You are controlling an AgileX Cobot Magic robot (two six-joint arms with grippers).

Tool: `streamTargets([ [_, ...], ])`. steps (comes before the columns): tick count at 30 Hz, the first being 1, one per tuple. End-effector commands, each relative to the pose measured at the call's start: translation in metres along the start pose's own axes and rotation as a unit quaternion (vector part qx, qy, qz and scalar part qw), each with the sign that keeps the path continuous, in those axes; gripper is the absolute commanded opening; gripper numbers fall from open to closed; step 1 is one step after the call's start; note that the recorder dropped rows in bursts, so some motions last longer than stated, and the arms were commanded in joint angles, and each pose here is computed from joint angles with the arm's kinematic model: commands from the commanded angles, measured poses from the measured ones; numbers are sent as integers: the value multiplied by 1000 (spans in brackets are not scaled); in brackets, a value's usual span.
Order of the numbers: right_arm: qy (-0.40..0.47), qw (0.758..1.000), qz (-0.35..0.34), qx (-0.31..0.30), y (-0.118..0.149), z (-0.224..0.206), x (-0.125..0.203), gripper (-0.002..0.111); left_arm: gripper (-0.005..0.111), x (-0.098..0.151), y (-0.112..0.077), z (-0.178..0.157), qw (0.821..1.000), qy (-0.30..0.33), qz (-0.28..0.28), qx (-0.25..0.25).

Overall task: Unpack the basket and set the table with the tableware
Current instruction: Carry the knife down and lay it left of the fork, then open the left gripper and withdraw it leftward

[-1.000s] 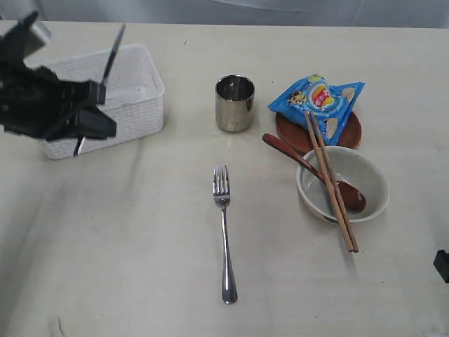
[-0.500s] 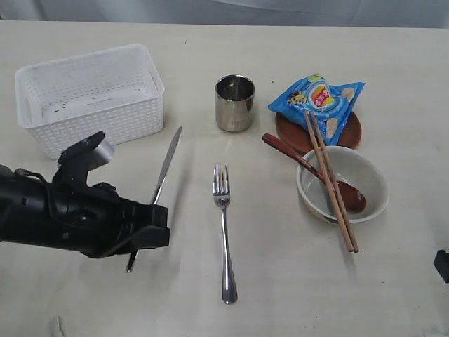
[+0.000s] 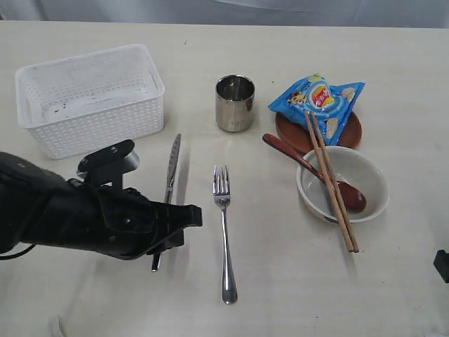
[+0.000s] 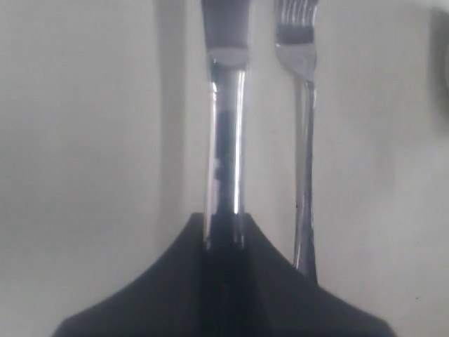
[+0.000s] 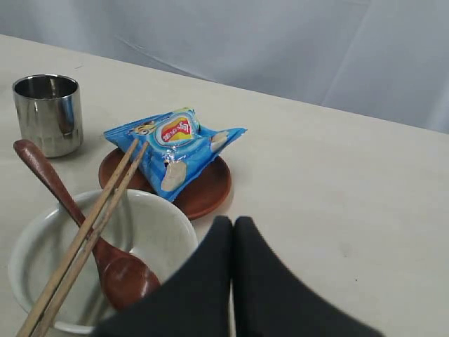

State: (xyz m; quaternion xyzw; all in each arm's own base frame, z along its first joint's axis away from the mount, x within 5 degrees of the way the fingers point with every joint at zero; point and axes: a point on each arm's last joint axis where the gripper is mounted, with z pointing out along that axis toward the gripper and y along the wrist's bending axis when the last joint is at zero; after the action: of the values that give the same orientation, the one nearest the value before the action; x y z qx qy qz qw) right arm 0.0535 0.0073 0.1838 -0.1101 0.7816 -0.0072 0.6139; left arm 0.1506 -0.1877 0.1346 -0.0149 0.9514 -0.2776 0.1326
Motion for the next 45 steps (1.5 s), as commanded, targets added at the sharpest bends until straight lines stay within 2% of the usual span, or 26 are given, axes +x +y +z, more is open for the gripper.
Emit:
streamTargets([
  [1, -3, 1000, 2, -3, 0, 0, 0, -1, 0, -4, -3, 21, 999, 17, -24, -18],
  [5, -3, 1000, 2, -3, 0, 0, 0, -1, 0, 1, 4, 32, 998, 36, -45, -35],
  [11, -3, 1000, 2, -3, 0, 0, 0, -1, 0, 8, -4, 35, 998, 48, -28, -29],
  [15, -3, 1000, 2, -3, 0, 0, 0, -1, 2, 9, -5, 35, 998, 54, -38, -22],
  [17, -3, 1000, 2, -3, 0, 0, 0, -1, 8, 8, -5, 36, 998, 50, -38, -26],
  [22, -3, 1000, 2, -3, 0, 0, 0, -1, 46, 6, -3, 36, 998, 38, -37, -38],
  [23, -3, 1000, 2, -3, 0, 0, 0, -1, 51, 6, -2, 36, 998, 35, -37, -40],
  [25, -3, 1000, 2, -3, 0, 0, 0, -1, 54, 4, 0, 36, 998, 26, -34, -49],
  [30, -3, 1000, 2, -3, 0, 0, 0, -1, 54, 1, 2, 34, 998, 10, -9, -61],
  [33, -3, 1000, 2, -3, 0, 0, 0, -1, 53, -3, -3, 26, 999, -6, 5, -50],
  [34, -3, 1000, 2, -3, 0, 0, 0, -1, 48, -5, -6, 21, 999, -14, 11, -42],
  [37, -3, 1000, 2, -3, 0, 0, 0, -1, 20, -14, -20, -7, 996, -64, 65, -10],
  [38, -3, 1000, 2, -3, 0, 0, 0, -1, 7, -18, -25, -20, 992, -88, 86, 2],
  [39, -3, 1000, 2, -3, 0, 0, 0, -1, 0, -23, -31, -40, 985, -129, 112, 17],
  [42, -3, 1000, 2, -3, 0, 0, 0, -1, 0, -30, -38, -81, 966, -207, 147, 40],
  [45, -3, 1000, 2, -3, 0, 0, 0, -1, 0, -30, -42, -130, 935, -286, 197, 74],
])
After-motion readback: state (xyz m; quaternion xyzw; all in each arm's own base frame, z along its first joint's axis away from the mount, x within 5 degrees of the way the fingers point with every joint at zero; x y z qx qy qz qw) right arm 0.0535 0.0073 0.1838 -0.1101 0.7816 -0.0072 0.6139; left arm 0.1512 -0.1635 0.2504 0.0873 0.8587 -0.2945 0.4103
